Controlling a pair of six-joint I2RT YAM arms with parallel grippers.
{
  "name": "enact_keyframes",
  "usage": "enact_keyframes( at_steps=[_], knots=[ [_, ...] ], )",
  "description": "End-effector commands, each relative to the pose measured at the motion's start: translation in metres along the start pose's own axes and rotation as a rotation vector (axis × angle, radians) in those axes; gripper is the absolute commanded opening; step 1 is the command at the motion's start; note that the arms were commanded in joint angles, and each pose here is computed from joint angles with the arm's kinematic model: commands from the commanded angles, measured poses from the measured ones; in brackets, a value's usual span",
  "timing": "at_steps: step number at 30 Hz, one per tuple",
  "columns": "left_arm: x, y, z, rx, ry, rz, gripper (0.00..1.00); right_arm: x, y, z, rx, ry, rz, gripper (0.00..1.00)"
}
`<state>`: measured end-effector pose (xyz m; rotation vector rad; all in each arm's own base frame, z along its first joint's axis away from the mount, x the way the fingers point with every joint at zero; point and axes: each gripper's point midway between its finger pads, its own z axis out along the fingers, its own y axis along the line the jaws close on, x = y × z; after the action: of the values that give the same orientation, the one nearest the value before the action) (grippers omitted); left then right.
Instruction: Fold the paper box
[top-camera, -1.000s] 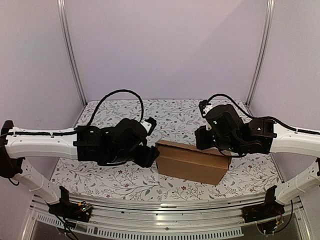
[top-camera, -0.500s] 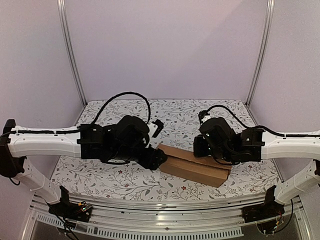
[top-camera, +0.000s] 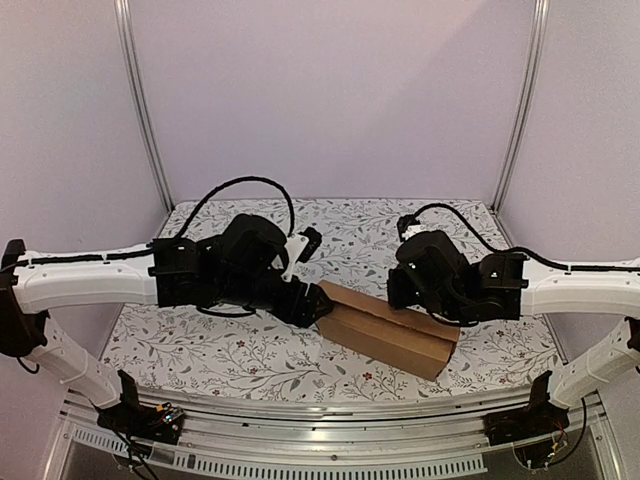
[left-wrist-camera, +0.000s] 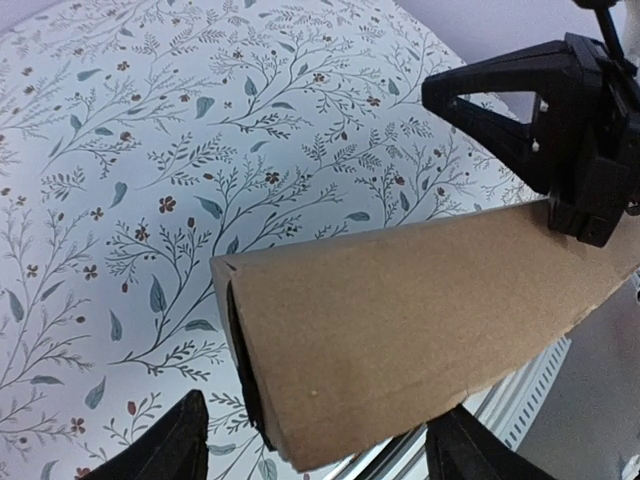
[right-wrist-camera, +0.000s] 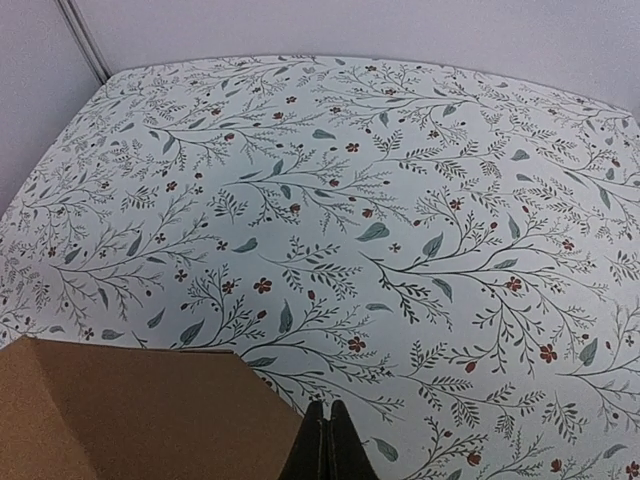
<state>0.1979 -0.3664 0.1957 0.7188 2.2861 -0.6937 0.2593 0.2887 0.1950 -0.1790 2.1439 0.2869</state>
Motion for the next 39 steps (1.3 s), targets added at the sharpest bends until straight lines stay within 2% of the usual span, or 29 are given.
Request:
enact_keyframes(
  at_steps=[1,7,13,19,30,39],
  knots=[
    [-0.010,0.001,0.009,0.019,-0.015,-0.013,0.73,-0.040,-0.002,-0.028,-0.017,-0.050,-0.049,0.00],
    [-0.007,0.005,0.025,0.016,0.001,-0.021,0.72,-0.071,0.017,-0.062,-0.166,-0.067,-0.018,0.00],
    [-0.009,0.006,0.035,0.023,0.003,-0.033,0.73,-0.056,0.028,-0.065,-0.247,-0.004,0.022,0.00],
    [-0.012,0.009,0.043,0.024,0.014,-0.039,0.72,-0.038,0.013,-0.057,-0.196,0.012,0.044,0.00],
    [-0.005,0.013,0.050,0.016,0.027,-0.039,0.72,-0.054,-0.009,-0.061,-0.089,-0.059,-0.001,0.00],
    [0.008,0.016,0.058,0.014,0.061,-0.032,0.71,-0.008,-0.034,-0.020,0.029,0.026,-0.046,0.00]
  ],
)
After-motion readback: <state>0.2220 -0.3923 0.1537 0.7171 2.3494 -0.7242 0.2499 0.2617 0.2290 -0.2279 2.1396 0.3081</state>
